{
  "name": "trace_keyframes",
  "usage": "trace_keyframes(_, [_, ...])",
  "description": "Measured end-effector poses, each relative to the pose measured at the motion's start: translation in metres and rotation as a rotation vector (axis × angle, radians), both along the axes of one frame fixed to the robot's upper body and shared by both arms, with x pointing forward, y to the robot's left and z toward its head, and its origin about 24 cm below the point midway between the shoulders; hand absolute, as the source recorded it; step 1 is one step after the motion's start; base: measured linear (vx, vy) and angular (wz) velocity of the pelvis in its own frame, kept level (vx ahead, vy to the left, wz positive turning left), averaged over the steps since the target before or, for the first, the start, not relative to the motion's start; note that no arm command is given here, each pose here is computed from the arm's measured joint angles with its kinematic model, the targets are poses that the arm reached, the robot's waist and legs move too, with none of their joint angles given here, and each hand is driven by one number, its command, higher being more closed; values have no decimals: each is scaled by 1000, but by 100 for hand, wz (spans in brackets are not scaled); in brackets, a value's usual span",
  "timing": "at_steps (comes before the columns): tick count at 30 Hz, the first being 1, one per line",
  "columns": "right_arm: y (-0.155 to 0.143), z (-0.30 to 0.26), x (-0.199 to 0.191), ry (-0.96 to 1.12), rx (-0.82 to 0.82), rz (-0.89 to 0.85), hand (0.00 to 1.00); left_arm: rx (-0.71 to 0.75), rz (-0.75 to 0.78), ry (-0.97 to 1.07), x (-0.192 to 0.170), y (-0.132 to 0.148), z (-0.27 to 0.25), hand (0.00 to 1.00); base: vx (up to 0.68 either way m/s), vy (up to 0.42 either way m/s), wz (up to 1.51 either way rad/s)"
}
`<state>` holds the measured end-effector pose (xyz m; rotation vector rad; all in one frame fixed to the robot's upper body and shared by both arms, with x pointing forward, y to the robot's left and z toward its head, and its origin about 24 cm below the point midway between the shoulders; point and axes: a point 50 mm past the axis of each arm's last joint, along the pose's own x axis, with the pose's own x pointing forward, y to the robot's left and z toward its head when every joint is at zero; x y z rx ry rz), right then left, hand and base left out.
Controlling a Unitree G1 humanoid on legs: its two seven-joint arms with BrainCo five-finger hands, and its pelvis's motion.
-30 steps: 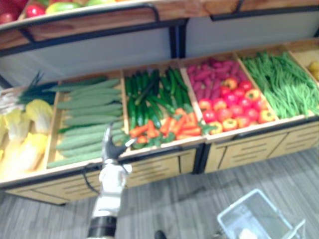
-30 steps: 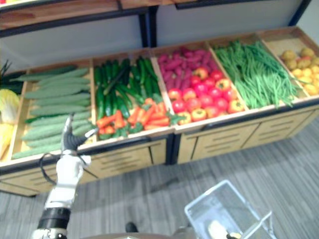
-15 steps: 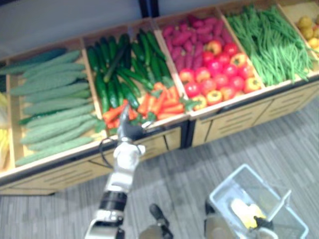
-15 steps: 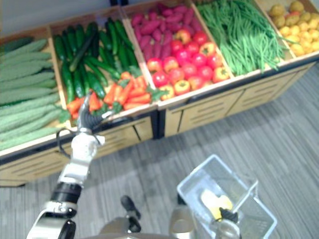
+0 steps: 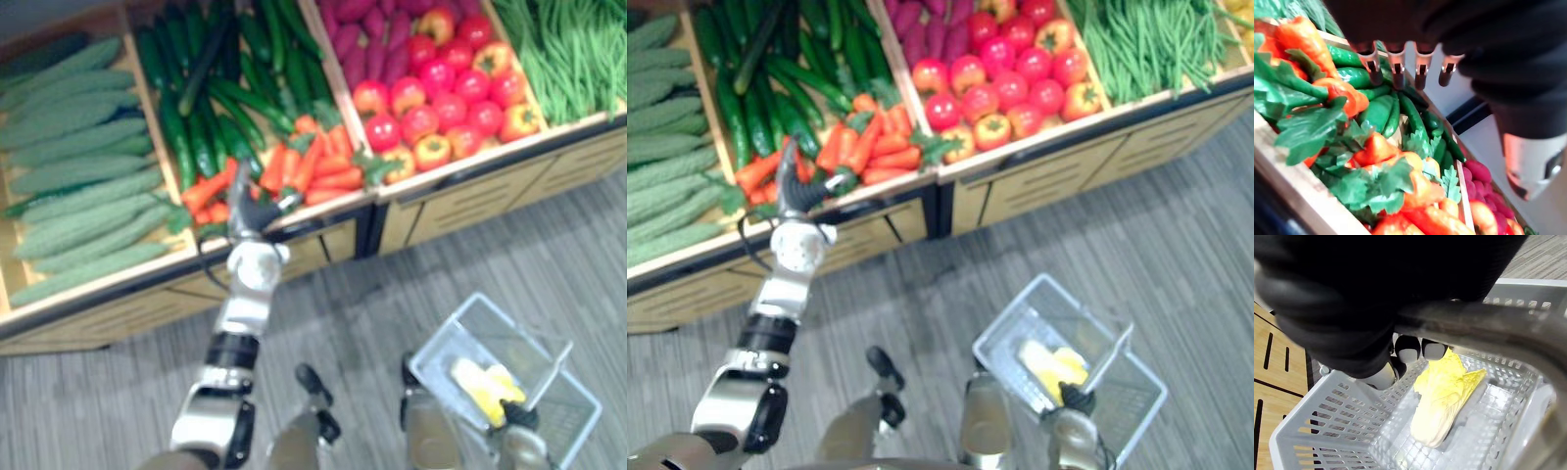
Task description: Pick vegetable in the basket
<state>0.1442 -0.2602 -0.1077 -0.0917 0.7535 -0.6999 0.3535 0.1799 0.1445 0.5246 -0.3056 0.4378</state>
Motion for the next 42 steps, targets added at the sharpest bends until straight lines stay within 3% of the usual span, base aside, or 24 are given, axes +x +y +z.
trace_keyframes(21, [18, 40, 52, -223, -81, 110, 100, -27, 53, -101, 30, -2, 60, 0, 76, 2, -9])
trace_keyframes(22, [18, 42, 55, -233, -83, 114, 100, -30, 55, -97, 31, -2, 61, 100, 95, -6, -15])
trace_keyframes(32, [27, 56, 70, -303, -92, 155, 100, -24, 93, -133, 35, 16, 85, 100, 84, -6, -6])
trace_keyframes(42, [26, 60, 73, -327, -95, 151, 100, -18, 42, -102, 38, 6, 83, 100, 88, -9, 0])
